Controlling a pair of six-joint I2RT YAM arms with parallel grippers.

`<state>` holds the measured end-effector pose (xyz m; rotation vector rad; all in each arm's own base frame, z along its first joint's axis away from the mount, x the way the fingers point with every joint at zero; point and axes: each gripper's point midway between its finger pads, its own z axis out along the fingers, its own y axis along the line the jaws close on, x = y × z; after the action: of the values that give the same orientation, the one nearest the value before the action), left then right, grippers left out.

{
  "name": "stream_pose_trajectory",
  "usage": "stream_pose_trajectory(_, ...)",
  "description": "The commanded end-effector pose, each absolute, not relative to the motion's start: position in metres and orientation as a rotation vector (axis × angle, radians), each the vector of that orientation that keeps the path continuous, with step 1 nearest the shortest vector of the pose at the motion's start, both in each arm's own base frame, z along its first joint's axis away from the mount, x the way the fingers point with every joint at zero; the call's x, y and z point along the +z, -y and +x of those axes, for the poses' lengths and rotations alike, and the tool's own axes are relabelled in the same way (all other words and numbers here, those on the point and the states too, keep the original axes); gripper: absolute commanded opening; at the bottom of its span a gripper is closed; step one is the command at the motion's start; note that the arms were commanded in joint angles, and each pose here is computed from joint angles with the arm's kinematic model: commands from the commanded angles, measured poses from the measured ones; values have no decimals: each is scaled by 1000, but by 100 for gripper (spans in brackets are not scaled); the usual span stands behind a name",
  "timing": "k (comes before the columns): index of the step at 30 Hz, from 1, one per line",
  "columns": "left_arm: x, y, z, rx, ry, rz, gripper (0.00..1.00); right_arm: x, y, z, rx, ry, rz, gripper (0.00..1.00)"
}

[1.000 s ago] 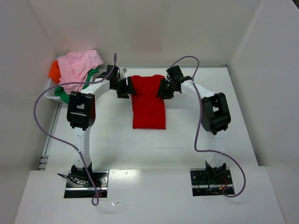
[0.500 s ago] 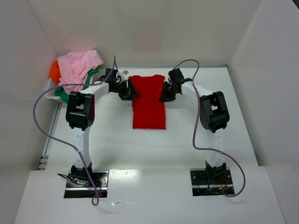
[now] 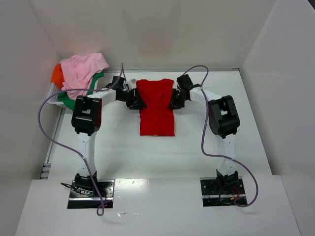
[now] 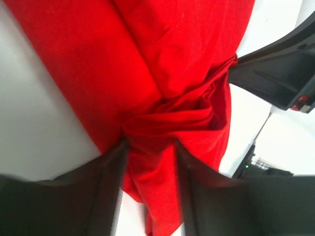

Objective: Fold and stack the t-shirts
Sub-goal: Fold the folded rectangular tshirt in 1/3 of the way

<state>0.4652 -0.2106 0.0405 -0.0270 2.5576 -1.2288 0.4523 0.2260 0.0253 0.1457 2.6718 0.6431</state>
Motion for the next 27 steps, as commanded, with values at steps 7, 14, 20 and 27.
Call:
stream_pose_trajectory(7,26,197,477,-1065,-2600,-120,25,23,-222,471,619,-2634,151,27)
stream_pose_trajectory(14,23,183,482,-925,-2610,-179,18,10,-213,469,582,-2667,192,27)
stream_pose_trajectory(20,26,180,481,-899,-2618,-163,20,10,-209,471,579,-2665,204,27)
stream_pose_trajectory(27,86,187,480,-958,-2539,-36,66,51,-207,483,591,-2607,189,35)
